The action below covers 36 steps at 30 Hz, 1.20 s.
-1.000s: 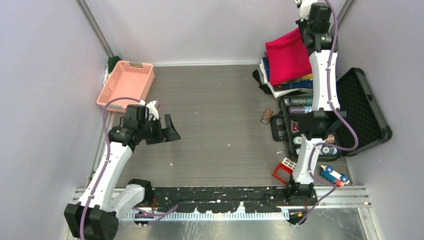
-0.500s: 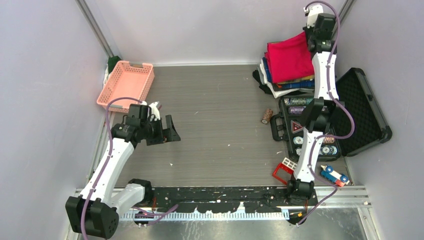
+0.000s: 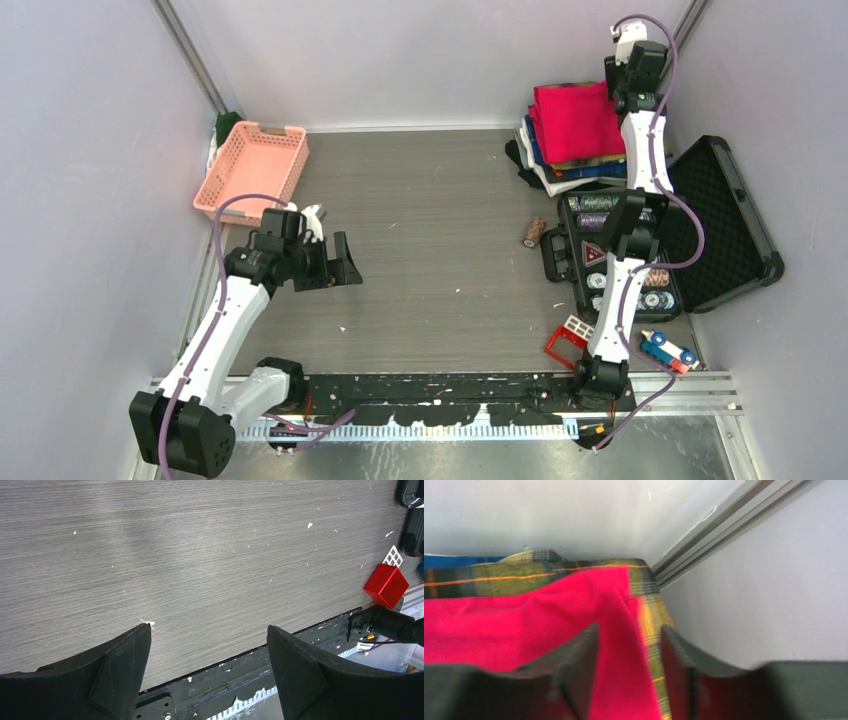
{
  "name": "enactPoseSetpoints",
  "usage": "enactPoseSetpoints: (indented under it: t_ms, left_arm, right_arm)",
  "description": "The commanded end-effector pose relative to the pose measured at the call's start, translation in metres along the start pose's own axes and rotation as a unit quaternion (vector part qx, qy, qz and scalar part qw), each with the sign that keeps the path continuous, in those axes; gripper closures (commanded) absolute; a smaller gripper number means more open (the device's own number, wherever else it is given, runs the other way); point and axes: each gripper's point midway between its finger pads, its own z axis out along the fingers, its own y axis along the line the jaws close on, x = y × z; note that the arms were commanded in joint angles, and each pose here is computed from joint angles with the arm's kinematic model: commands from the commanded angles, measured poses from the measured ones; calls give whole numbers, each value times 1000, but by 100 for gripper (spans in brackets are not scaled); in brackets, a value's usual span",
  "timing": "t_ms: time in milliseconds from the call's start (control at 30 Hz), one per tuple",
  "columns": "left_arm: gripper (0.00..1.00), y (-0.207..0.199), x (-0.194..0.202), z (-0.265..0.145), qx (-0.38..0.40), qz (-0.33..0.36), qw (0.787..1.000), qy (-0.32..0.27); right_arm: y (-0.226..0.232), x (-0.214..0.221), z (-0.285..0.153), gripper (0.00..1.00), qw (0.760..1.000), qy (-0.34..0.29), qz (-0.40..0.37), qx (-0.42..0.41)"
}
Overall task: Fold and stack the mixed laundry pile
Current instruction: Place the T-shirt at the corner of the board, then reset both arms
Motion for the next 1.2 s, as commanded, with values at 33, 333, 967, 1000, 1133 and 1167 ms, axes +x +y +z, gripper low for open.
enactPoseSetpoints:
  t_ms: [33, 333, 967, 1000, 1133, 1167]
  left_arm:
    - [13, -3, -6, -5, 2, 16, 1000, -14]
    - [13, -4, -9, -10, 3, 20, 999, -31]
    - [12, -18, -13, -32, 18, 52, 994, -89]
    - [12, -19, -14, -34, 20, 53, 994, -94]
    - [11, -23, -15, -41, 29, 60, 992, -110]
    - [11, -24, -15, -42, 31, 62, 991, -114]
  right_arm:
    - [-40, -37, -2, 30, 993, -65, 44, 92]
    - [-95, -72, -49, 19, 955, -98, 182, 212]
    - [6, -119, -240, 18, 885, -122, 434, -119]
    - [6, -121, -261, 18, 878, -135, 441, -130]
    - [15, -100, -304, 18, 867, -138, 456, -145]
    - [19, -88, -311, 18, 868, -128, 457, -145]
